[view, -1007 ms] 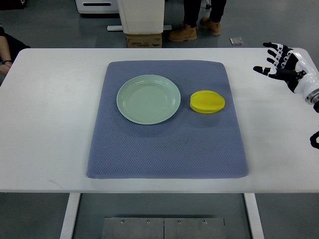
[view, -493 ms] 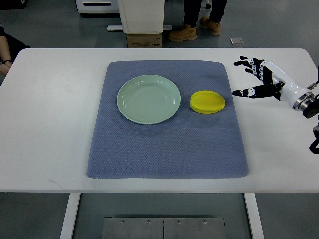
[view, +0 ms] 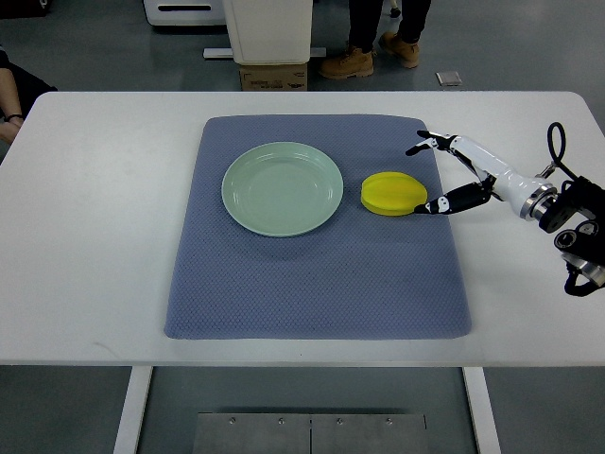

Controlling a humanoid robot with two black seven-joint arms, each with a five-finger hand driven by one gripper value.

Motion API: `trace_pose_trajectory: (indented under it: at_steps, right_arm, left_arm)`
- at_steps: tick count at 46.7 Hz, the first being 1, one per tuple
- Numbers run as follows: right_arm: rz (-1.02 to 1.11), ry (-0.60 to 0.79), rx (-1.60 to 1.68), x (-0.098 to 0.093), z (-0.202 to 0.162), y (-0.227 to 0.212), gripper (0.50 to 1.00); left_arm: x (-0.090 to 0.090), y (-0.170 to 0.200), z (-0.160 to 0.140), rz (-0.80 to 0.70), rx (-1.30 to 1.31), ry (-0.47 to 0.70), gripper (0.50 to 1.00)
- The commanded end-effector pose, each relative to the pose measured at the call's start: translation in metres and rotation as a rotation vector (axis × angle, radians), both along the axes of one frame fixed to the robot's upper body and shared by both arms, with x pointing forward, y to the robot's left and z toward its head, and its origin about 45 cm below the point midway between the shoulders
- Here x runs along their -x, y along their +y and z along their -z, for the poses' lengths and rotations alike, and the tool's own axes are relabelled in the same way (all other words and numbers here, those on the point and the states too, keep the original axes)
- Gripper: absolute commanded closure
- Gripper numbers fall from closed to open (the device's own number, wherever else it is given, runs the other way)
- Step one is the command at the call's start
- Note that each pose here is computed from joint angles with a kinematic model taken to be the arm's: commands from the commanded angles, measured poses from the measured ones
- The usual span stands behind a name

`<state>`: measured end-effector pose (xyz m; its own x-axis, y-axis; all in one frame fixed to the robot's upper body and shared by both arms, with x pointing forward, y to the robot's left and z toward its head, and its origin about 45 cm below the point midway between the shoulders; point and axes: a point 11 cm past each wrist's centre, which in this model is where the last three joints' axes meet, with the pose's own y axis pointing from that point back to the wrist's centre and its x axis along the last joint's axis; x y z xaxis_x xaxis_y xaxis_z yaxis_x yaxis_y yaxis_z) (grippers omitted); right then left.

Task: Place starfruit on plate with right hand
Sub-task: 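Reach the open right hand toward the yellow starfruit, then close the right hand fingers around the yellow starfruit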

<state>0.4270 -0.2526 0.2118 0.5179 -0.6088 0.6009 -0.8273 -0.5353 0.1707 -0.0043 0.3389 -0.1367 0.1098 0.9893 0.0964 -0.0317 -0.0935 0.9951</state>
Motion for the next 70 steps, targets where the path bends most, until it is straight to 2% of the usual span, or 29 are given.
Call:
trace_pose_trajectory:
  at_steps: [1, 19, 49, 54, 59, 67, 70]
  right_arm:
    - [-0.007, 0.001, -0.004, 0.000, 0.001, 0.006, 0.500]
    - [-0.035, 0.003, 0.003, 0.001, 0.011, 0.031, 0.500]
    - [-0.029, 0.011, 0.038, 0.000, 0.022, 0.029, 0.509]
    - [-0.034, 0.012, 0.037, -0.001, 0.023, 0.033, 0.525]
    - [-0.033, 0.008, 0.043, -0.003, 0.025, 0.035, 0.586]
    - [-0.031, 0.001, 0.061, -0.007, 0.027, 0.036, 0.592]
    - [-0.038, 0.004, 0.077, -0.006, 0.031, 0.036, 0.615]
  left_arm:
    - [0.000, 0.000, 0.000, 0.000, 0.000, 0.000, 0.500]
    - [0.000, 0.000, 0.000, 0.000, 0.000, 0.000, 0.500]
    - [-0.001, 0.000, 0.000, 0.000, 0.000, -0.001, 0.500]
    - [0.000, 0.000, 0.000, 0.000, 0.000, 0.000, 0.500]
    - [0.000, 0.000, 0.000, 0.000, 0.000, 0.000, 0.500]
    - [-0.001, 0.000, 0.000, 0.000, 0.000, -0.001, 0.500]
    - [-0.001, 0.000, 0.000, 0.000, 0.000, -0.001, 0.500]
